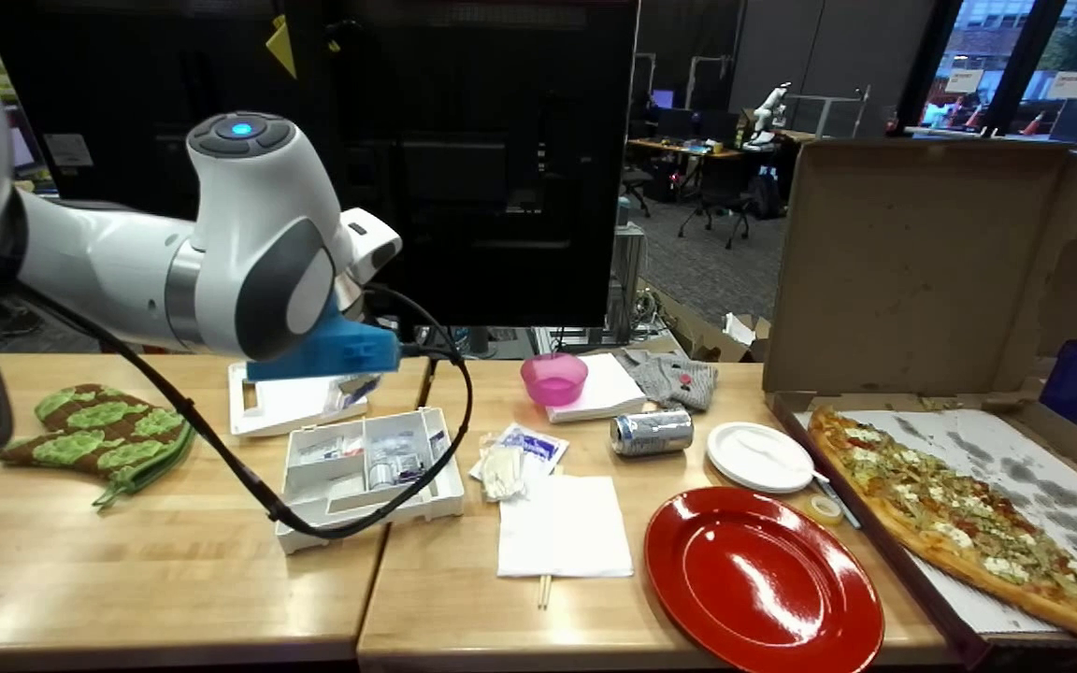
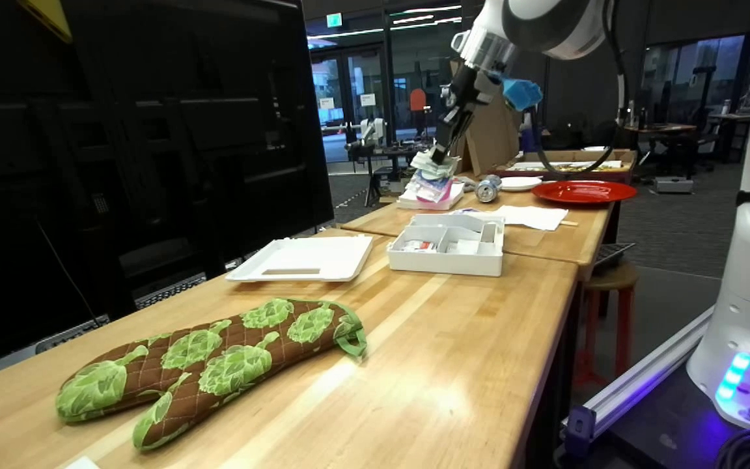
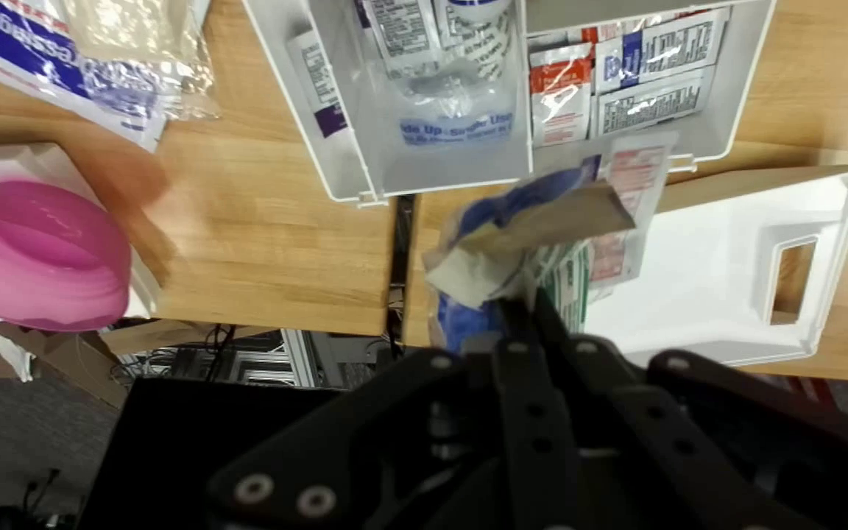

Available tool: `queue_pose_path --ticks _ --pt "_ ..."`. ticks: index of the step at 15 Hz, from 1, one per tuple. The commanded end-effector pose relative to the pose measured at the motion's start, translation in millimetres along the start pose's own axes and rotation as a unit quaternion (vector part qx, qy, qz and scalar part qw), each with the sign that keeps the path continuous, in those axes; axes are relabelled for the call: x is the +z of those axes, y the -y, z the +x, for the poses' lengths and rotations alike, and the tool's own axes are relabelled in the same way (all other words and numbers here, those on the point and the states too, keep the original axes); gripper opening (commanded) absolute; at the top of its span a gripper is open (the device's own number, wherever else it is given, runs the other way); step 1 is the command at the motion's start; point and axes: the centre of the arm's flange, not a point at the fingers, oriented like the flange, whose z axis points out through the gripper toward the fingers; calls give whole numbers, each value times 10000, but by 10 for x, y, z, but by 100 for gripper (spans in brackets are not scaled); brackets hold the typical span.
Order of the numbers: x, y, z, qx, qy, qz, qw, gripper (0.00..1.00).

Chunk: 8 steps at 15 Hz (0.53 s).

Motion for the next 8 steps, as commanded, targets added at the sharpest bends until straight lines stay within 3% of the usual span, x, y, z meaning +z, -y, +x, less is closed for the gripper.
queue_pose_path --ticks 1,8 --pt "-177 -394 -235 276 -257 39 9993 1" --pt "-242 -1186 -526 860 -497 132 9950 1"
